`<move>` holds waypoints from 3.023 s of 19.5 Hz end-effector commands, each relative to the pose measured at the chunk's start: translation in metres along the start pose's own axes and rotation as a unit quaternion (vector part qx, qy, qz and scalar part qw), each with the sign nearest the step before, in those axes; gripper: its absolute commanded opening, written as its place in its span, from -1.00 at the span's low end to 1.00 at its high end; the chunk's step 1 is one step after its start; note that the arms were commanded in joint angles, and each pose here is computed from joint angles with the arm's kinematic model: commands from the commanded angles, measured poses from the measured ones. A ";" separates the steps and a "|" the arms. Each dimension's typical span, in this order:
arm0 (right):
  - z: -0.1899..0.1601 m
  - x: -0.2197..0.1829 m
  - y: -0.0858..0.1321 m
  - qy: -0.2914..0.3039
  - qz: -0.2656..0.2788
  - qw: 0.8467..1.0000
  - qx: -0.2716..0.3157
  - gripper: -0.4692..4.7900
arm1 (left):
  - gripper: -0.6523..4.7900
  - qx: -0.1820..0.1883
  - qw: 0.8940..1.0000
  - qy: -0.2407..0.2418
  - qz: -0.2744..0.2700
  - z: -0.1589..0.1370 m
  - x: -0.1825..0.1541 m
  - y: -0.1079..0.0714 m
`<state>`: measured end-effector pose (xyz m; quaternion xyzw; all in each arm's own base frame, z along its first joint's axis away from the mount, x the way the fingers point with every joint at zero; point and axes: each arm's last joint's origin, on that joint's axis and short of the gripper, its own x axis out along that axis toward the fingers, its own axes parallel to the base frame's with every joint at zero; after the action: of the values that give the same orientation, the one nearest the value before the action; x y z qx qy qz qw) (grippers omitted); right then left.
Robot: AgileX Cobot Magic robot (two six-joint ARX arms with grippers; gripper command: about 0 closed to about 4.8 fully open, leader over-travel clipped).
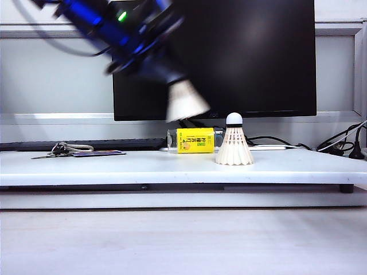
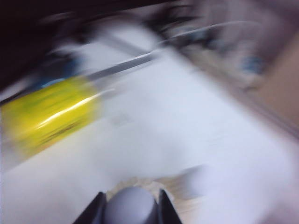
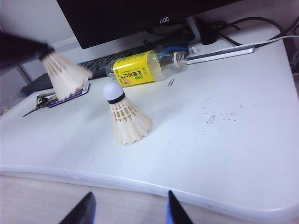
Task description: Stack the badminton balls on the table vertically.
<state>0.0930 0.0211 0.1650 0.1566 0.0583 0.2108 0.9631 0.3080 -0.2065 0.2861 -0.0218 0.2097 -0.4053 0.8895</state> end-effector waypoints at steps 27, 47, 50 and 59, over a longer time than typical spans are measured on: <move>0.003 -0.001 0.000 -0.012 -0.008 1.000 -0.009 -0.07 | -0.32 0.189 0.981 -0.006 0.038 0.000 0.047 -0.085; 0.002 -0.001 0.000 -0.007 -0.014 1.000 -0.009 -0.07 | -0.19 0.189 0.980 0.046 0.046 -0.028 0.072 -0.077; 0.002 -0.001 0.000 -0.007 -0.014 1.000 -0.009 -0.07 | -0.19 0.188 0.980 0.046 0.046 -0.027 0.072 -0.076; 0.002 -0.001 0.000 -0.007 -0.014 1.000 -0.009 -0.07 | 0.64 0.168 0.983 0.041 0.064 -0.023 0.071 -0.062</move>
<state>0.0933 0.0202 0.1640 0.1509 0.0603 0.1966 0.9669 0.2955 -0.2963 0.2488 0.1644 0.1844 -0.3771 0.8926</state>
